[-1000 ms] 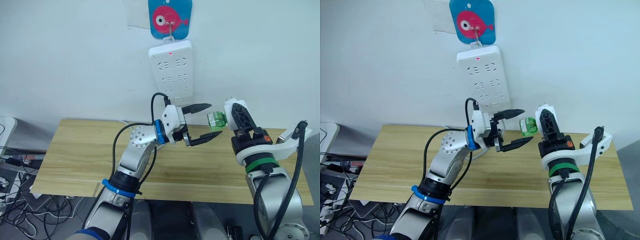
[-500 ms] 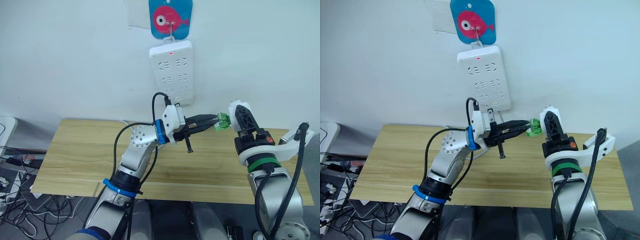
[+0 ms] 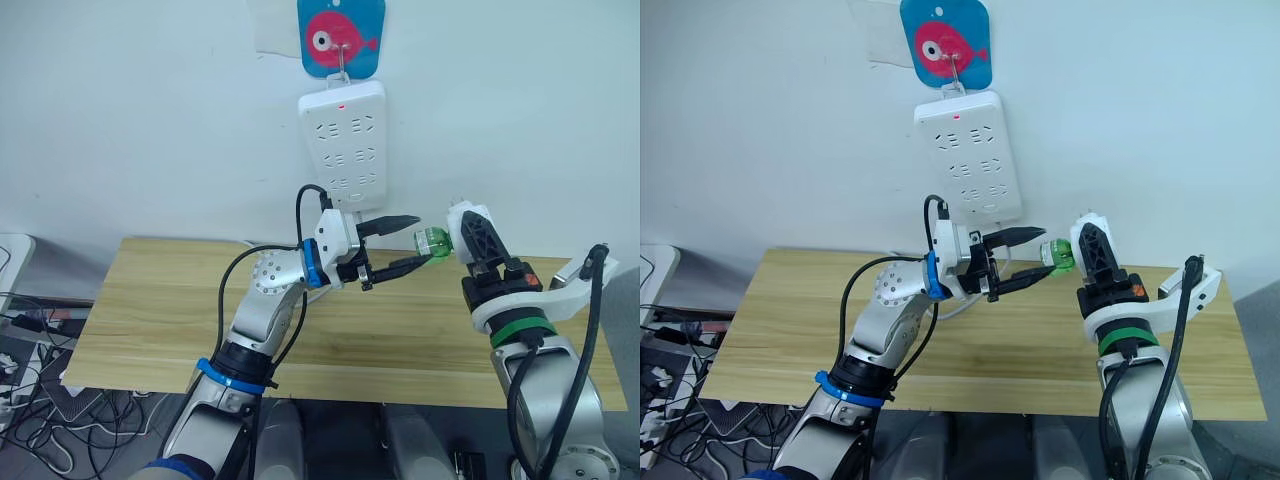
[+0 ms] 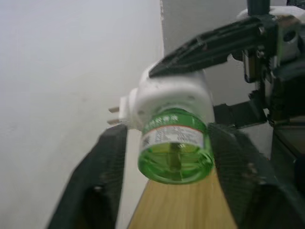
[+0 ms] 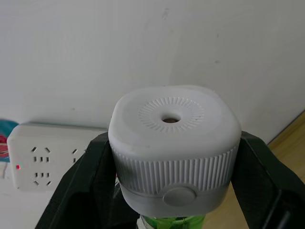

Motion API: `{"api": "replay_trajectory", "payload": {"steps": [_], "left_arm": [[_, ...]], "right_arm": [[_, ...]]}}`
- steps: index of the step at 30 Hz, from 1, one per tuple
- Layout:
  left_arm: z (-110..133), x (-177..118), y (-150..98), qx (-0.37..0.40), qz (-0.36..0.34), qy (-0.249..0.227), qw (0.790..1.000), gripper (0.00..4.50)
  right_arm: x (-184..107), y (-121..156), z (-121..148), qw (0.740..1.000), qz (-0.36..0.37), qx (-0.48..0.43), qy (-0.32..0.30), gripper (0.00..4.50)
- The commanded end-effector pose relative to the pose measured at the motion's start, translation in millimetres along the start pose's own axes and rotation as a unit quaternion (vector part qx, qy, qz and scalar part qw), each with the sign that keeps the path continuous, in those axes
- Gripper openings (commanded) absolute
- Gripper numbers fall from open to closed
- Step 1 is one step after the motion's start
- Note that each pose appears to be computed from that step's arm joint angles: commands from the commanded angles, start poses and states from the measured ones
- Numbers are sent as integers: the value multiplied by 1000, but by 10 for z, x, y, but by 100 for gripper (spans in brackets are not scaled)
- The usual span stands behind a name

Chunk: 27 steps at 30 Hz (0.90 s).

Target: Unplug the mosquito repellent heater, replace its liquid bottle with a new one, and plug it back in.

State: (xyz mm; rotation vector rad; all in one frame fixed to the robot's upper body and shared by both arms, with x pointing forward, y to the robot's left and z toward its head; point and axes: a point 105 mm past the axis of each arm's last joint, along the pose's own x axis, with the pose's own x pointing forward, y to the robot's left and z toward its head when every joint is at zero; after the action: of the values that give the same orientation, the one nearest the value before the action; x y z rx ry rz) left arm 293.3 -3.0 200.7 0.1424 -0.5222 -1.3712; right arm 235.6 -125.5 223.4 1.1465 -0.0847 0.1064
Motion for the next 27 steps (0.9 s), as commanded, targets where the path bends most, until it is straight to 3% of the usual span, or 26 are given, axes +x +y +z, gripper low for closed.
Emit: {"api": "replay_trajectory", "payload": {"steps": [1, 3, 12, 15, 21, 27], "left_arm": [[52, 61, -59, 11, -14, -11, 1000, 397], [17, 76, -61, 11, -10, -4, 1000, 444], [17, 137, -28, 16, -2, -5, 1000, 444], [32, 131, -28, 13, -4, -10, 1000, 390], [21, 111, -68, 9, -11, -8, 1000, 227], [18, 109, -103, 9, -19, -6, 1000, 226]], "right_arm": [[-88, 179, 70, 999, 44, 17, -8, 292], [-86, 189, 63, 999, 46, 18, -5, 292], [-88, 208, 21, 999, 50, 16, 5, 292], [-90, 203, 20, 999, 49, 15, 5, 292], [-92, 202, 14, 999, 49, 15, 5, 292], [-95, 228, -24, 998, 57, 19, 15, 292]]}}
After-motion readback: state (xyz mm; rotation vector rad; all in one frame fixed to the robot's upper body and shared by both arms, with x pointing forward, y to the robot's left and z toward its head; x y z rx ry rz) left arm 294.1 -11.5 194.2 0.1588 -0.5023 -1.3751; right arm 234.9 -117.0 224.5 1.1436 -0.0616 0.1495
